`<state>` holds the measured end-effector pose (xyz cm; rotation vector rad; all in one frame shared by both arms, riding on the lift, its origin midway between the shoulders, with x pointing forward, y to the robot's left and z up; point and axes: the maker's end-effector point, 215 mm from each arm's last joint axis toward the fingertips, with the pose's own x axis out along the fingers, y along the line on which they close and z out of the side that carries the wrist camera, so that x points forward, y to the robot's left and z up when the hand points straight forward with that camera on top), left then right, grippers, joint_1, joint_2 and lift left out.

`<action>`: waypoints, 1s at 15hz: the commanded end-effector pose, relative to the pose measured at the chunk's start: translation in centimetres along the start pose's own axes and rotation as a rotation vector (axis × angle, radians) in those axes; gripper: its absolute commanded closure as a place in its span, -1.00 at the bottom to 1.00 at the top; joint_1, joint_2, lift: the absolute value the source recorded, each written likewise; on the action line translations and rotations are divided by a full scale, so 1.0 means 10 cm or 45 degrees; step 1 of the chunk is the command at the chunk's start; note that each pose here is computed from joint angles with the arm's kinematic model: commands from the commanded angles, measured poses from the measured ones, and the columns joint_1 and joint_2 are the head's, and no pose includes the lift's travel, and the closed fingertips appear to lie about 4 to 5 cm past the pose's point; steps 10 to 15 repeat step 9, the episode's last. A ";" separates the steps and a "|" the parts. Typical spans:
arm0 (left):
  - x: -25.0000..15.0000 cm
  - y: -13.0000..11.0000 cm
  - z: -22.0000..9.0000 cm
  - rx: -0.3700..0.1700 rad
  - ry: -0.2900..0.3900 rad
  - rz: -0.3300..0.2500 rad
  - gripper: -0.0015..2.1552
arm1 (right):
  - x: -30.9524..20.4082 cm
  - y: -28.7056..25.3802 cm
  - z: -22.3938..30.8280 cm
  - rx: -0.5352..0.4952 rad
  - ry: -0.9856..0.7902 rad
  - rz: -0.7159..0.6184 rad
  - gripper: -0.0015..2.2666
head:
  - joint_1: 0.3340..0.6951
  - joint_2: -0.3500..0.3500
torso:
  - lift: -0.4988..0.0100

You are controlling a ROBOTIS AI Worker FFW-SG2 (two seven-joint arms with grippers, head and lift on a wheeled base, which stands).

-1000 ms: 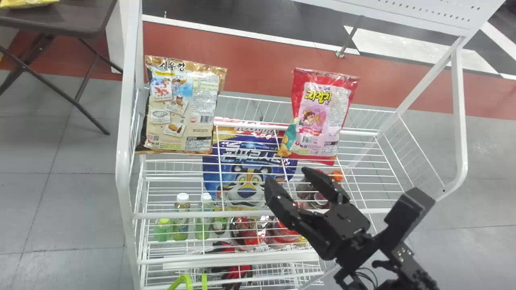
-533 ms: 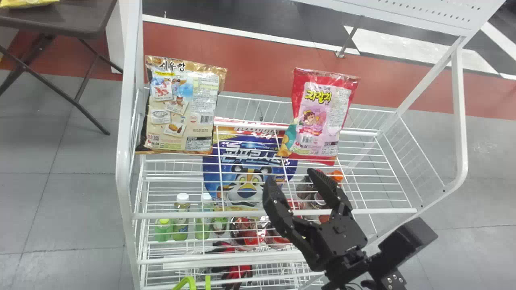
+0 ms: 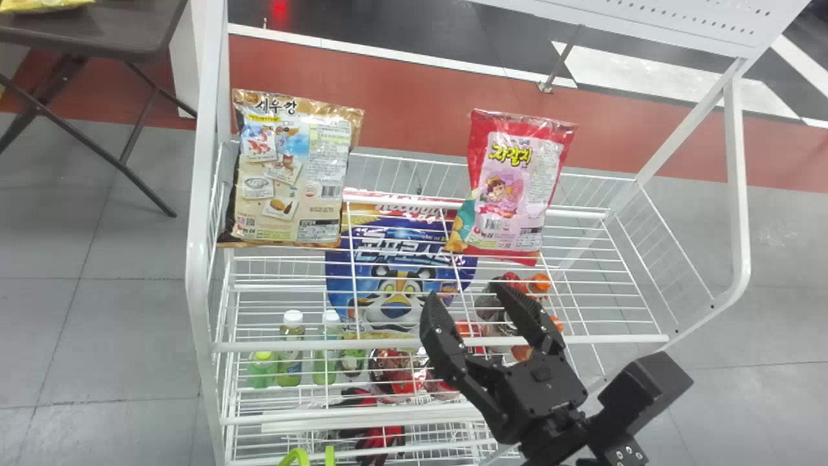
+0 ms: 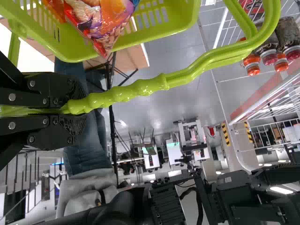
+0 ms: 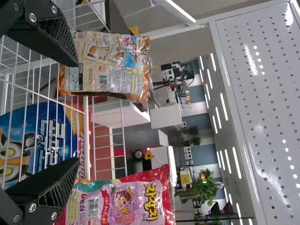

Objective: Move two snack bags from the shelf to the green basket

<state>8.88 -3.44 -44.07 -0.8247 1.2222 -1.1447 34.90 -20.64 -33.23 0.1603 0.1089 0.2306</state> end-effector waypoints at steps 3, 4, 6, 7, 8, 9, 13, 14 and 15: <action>-0.02 0.00 -0.01 0.000 -0.005 0.001 0.99 | 0.00 0.00 0.00 -0.015 0.000 -0.005 -0.91 | 1.00 -1.00 | 0.90; -0.02 -0.02 -0.01 -0.005 -0.007 -0.012 0.99 | 0.00 -0.01 0.00 -0.014 0.004 -0.009 -0.91 | 1.00 -1.00 | 0.90; -0.02 -0.04 0.01 -0.001 -0.013 -0.017 0.99 | 0.00 0.00 -0.01 -0.011 0.006 -0.008 -0.90 | 1.00 -1.00 | 0.90; -0.03 -0.04 0.01 0.001 -0.014 -0.016 0.99 | 0.00 0.00 -0.01 -0.010 0.008 -0.011 -0.90 | 1.00 -1.00 | 0.90; -0.02 -0.05 0.02 0.003 -0.014 -0.017 0.99 | 0.00 0.00 -0.03 -0.007 0.019 -0.011 -0.90 | 1.00 -1.00 | 0.90; -0.03 -0.04 0.01 0.001 -0.014 -0.016 0.99 | 0.00 0.02 -0.06 0.006 0.048 -0.007 -0.90 | 1.00 -1.00 | 0.90; -0.03 -0.04 0.01 0.001 -0.014 -0.016 0.99 | 0.00 0.02 -0.06 0.006 0.048 -0.007 -0.90 | 1.00 -1.00 | 0.90; -0.03 -0.04 0.01 0.001 -0.014 -0.016 0.99 | 0.00 0.02 -0.06 0.006 0.048 -0.007 -0.90 | 1.00 -1.00 | 0.90; -0.03 -0.04 0.01 0.001 -0.014 -0.016 0.99 | 0.00 0.02 -0.06 0.006 0.048 -0.007 -0.90 | 1.00 -1.00 | 0.90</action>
